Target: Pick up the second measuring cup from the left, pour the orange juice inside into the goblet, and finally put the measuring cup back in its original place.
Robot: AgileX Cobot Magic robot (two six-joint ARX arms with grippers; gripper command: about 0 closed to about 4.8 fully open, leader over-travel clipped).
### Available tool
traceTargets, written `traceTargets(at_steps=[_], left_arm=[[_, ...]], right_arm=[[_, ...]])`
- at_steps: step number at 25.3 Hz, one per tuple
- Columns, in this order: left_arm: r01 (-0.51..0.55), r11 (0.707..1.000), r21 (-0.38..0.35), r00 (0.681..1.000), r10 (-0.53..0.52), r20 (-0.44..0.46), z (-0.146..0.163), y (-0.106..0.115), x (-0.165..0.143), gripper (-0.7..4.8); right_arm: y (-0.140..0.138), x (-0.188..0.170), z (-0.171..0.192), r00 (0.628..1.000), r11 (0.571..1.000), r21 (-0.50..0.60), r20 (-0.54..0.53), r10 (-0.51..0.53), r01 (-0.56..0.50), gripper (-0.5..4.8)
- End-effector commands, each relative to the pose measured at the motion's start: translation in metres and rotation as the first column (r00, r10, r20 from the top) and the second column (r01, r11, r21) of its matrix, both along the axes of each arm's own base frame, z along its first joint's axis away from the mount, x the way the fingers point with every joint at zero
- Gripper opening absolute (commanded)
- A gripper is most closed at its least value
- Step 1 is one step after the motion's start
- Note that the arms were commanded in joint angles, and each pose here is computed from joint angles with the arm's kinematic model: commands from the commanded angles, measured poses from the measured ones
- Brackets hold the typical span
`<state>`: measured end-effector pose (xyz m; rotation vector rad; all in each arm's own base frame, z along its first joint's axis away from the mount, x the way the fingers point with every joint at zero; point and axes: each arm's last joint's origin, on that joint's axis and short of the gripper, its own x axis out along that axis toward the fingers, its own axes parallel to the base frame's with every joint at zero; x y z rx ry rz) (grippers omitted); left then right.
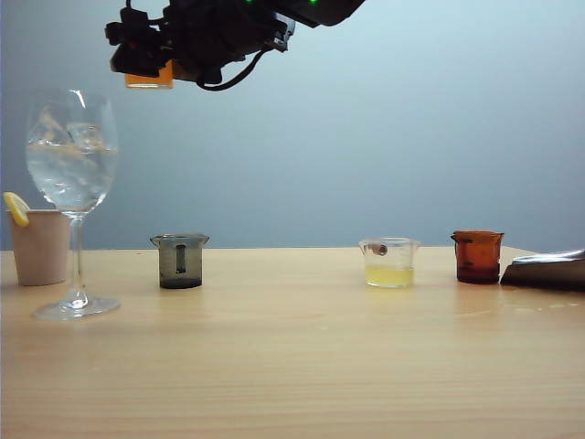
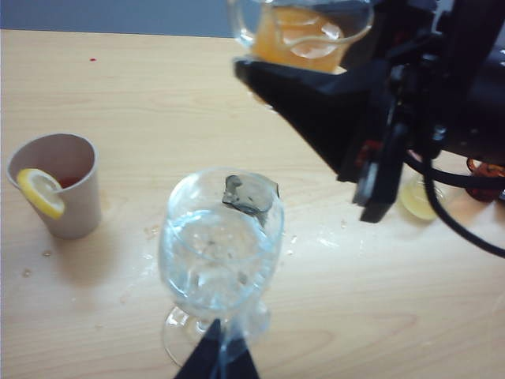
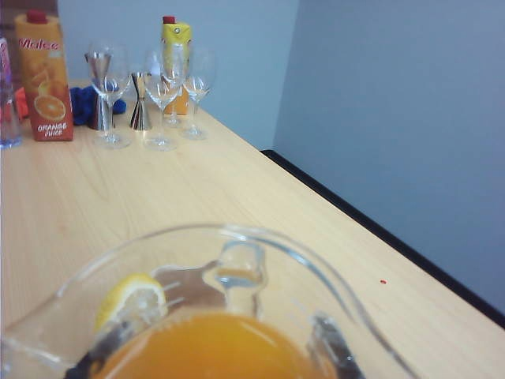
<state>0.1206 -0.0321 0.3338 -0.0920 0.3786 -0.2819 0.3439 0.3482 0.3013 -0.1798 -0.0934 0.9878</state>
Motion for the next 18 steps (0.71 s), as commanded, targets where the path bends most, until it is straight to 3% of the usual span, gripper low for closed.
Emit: traceTargets(at_steps=[1,13,18], left_arm=[[0.007,1.000,0.000,1.000,-0.007,0.024,0.0038,0.0000,-0.0006,-0.05],[0.008,1.000,-0.004,0.999,-0.007,0.038,0.0052,-0.0002,-0.0001,-0.05],[0.007,1.000,-0.004,0.999,-0.007,0.038,0.0052,-0.0002,-0.0001,-0.05]], right_arm=[[0.0045,-0.0040,0.0068,0.997,1.000,0.010,0.071,0.012,-0.013,-0.02],[0.0062,-0.0024,0.0020,0.997,1.000,0.005,0.071,0.001,-0.002,-0.02],[0.0068,-0.0029,0.0020,0.991,0.999,-0.033,0.130,0.005,0.000,-0.02]])
